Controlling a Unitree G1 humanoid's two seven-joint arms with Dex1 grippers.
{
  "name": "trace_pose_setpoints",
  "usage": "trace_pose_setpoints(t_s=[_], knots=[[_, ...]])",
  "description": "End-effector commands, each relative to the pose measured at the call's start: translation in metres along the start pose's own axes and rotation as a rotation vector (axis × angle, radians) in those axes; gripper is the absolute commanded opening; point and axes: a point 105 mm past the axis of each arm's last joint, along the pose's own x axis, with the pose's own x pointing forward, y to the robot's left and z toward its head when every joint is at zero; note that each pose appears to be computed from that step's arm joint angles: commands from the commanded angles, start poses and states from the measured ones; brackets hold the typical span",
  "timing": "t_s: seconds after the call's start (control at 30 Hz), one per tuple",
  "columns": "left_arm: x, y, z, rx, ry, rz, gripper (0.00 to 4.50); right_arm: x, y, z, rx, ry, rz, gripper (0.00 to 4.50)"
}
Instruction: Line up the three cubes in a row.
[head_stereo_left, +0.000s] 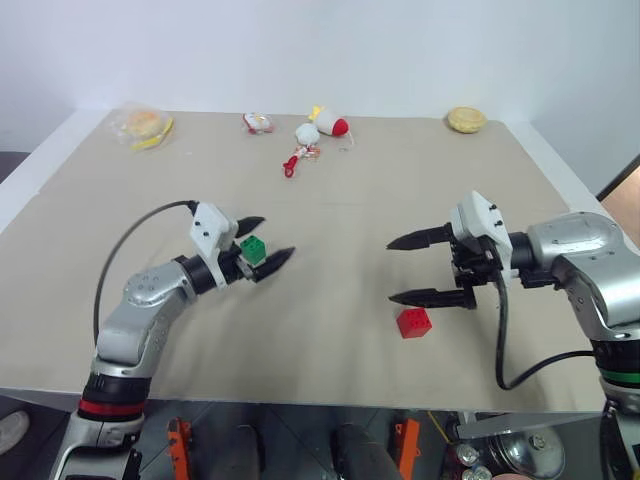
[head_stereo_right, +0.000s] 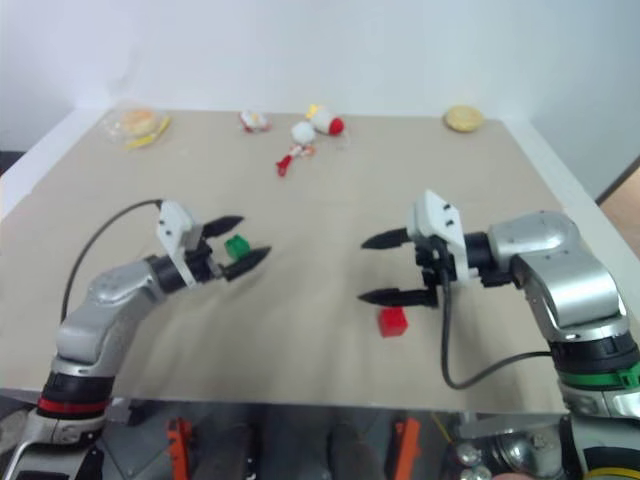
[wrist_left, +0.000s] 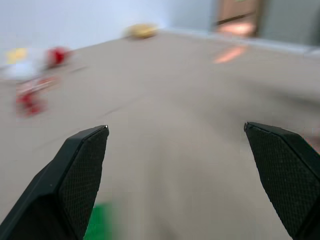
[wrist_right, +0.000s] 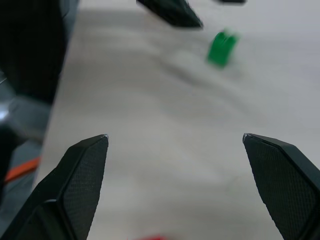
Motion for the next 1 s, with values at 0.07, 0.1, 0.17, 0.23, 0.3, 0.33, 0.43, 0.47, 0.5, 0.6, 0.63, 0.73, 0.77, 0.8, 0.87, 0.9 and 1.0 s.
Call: trace_pose_setpoints(t_s=[0.07,0.1,0.17,0.23,0.3,0.33,0.43,0.47,0.5,0.6,0.63,0.73,0.77,0.8,0.87,0.9,1.0], knots=[[0.005,0.017,-0.008,0.031,0.087,0.080,4.50,0.011,-0.003,0.016,-0.039,-0.037,-0.007,4.46],[0.007,0.018,-0.011,0.036,0.101,0.083,4.50,0.013,-0.004,0.019,-0.042,-0.046,-0.011,4.46],[0.009,0.020,-0.018,0.032,0.143,0.086,4.50,0.018,-0.006,0.023,-0.047,-0.062,-0.020,4.46],[0.012,0.021,-0.024,0.032,0.175,0.082,4.50,0.021,-0.009,0.027,-0.048,-0.083,-0.033,4.46],[0.014,0.020,-0.029,0.037,0.203,0.067,4.50,0.023,-0.011,0.029,-0.046,-0.096,-0.043,4.46],[0.015,0.020,-0.031,0.035,0.216,0.065,4.50,0.023,-0.012,0.030,-0.044,-0.102,-0.048,4.46],[0.018,0.022,-0.036,0.036,0.240,0.068,4.50,0.024,-0.015,0.031,-0.037,-0.114,-0.069,4.46],[0.018,0.023,-0.037,0.038,0.247,0.070,4.50,0.024,-0.017,0.031,-0.033,-0.120,-0.080,4.46],[0.018,0.023,-0.038,0.039,0.253,0.071,4.50,0.024,-0.018,0.032,-0.028,-0.126,-0.091,4.46],[0.019,0.021,-0.041,0.038,0.265,0.066,4.50,0.024,-0.021,0.031,-0.010,-0.138,-0.110,4.46],[0.020,0.021,-0.041,0.035,0.266,0.064,4.50,0.024,-0.021,0.029,-0.004,-0.138,-0.114,4.46],[0.021,0.022,-0.042,0.031,0.267,0.073,3.94,0.024,-0.023,0.028,0.008,-0.142,-0.124,4.50],[0.021,0.022,-0.042,0.029,0.266,0.075,3.67,0.024,-0.024,0.029,0.013,-0.148,-0.130,4.50],[0.021,0.022,-0.042,0.029,0.266,0.075,3.32,0.024,-0.025,0.029,0.018,-0.153,-0.135,4.50],[0.022,0.022,-0.043,0.032,0.266,0.073,2.65,0.022,-0.029,0.030,0.029,-0.170,-0.151,4.50],[0.022,0.022,-0.043,0.033,0.266,0.072,2.29,0.022,-0.030,0.031,0.034,-0.177,-0.157,4.50],[0.021,0.022,-0.043,0.042,0.270,0.067,1.34,0.021,-0.032,0.033,0.043,-0.196,-0.163,4.50]])
